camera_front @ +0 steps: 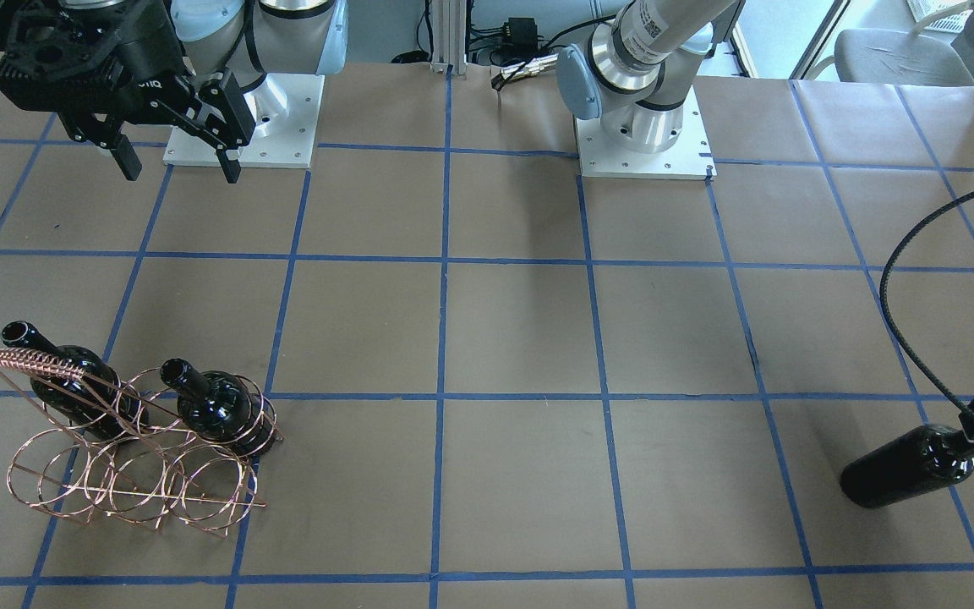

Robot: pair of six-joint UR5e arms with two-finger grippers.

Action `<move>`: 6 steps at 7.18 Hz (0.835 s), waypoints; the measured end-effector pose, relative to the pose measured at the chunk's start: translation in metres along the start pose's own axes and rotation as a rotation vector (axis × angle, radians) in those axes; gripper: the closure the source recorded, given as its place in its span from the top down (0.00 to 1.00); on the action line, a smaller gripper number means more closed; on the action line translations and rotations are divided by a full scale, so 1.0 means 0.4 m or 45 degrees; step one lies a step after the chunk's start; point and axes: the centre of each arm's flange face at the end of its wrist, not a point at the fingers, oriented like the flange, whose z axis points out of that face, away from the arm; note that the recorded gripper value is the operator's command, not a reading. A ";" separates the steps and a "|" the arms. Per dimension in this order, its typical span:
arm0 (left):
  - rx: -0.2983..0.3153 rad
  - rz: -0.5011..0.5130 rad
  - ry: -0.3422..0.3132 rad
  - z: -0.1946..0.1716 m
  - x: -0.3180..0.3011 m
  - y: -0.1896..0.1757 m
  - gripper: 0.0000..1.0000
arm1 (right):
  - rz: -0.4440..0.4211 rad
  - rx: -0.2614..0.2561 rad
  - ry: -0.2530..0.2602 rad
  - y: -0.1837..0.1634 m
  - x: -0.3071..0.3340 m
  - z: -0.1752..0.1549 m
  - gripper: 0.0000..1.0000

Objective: Place wine into wine basket
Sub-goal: 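Lower the left gripper over the bottle neck and close on it, then lift the bottle with the left gripper and carry it toward table center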

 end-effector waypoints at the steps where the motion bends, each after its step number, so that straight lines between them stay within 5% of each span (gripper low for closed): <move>1: 0.007 -0.001 -0.002 -0.001 0.000 -0.002 0.53 | 0.000 0.000 0.000 0.000 0.000 0.000 1.00; 6: -0.013 0.000 0.004 0.012 0.002 0.005 0.38 | 0.000 -0.003 0.000 0.000 0.002 0.002 1.00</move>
